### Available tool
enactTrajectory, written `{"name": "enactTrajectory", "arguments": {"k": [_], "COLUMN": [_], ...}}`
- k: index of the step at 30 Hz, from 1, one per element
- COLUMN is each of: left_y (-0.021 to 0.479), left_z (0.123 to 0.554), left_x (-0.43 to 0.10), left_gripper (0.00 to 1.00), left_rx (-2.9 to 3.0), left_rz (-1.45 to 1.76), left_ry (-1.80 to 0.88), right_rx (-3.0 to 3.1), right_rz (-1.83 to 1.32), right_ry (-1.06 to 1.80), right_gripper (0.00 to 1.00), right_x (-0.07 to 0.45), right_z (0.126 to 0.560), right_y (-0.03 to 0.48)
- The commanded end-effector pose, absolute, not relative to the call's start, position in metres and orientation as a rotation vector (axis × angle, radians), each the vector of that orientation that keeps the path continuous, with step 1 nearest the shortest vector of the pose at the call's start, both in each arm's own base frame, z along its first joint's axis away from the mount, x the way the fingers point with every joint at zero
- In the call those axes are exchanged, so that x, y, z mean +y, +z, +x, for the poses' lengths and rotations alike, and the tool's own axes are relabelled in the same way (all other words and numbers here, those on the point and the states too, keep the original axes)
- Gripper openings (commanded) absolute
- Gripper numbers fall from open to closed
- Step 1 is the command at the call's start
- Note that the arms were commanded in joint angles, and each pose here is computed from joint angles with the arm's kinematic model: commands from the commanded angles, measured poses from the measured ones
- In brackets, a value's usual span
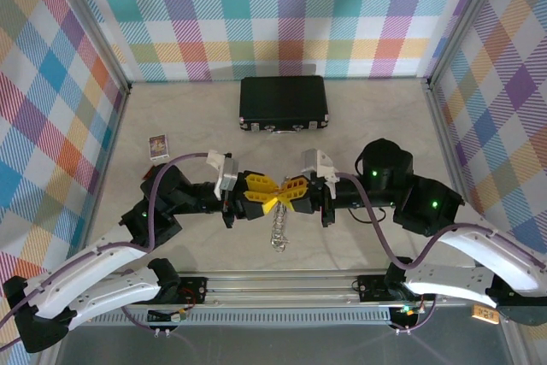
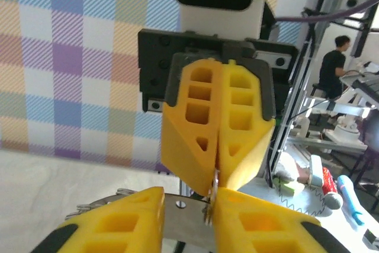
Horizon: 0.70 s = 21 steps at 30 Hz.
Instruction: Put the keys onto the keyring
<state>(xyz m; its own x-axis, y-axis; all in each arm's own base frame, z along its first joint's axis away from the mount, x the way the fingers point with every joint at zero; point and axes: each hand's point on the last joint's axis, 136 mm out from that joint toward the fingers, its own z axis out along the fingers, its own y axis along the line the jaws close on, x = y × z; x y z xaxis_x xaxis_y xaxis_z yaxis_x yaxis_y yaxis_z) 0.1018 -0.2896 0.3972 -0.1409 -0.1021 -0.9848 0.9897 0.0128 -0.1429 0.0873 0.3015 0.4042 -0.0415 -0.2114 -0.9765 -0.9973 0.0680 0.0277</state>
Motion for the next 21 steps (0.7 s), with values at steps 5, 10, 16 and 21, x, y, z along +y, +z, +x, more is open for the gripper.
{"name": "enactTrajectory", "arguments": {"k": [5, 10, 16, 21], "left_y": [0.383, 0.383, 0.382, 0.384], "left_z": [0.102, 0.099, 0.095, 0.093], "left_x": [-0.281, -0.280, -0.283, -0.286], "left_gripper": [0.29, 0.27, 0.18, 0.05], "left_rx": [1.382, 1.405, 1.400, 1.384], "left_rz": [1.163, 1.201, 1.224, 1.222], "left_ry": [-1.193, -1.185, -1.222, -1.259], "right_rx": [1.462, 1.475, 1.465, 1.456], "right_rz": [-1.459, -1.502, -1.520, -1.522], "right_ry": [0.960, 0.922, 0.938, 0.963], "right_gripper": [0.00, 0.00, 0.00, 0.00], "right_x": [0.299, 0.301, 0.305, 0.308], "right_z": [0.086, 0.089, 0.087, 0.085], "right_y": [0.391, 0.390, 0.389, 0.388]}}
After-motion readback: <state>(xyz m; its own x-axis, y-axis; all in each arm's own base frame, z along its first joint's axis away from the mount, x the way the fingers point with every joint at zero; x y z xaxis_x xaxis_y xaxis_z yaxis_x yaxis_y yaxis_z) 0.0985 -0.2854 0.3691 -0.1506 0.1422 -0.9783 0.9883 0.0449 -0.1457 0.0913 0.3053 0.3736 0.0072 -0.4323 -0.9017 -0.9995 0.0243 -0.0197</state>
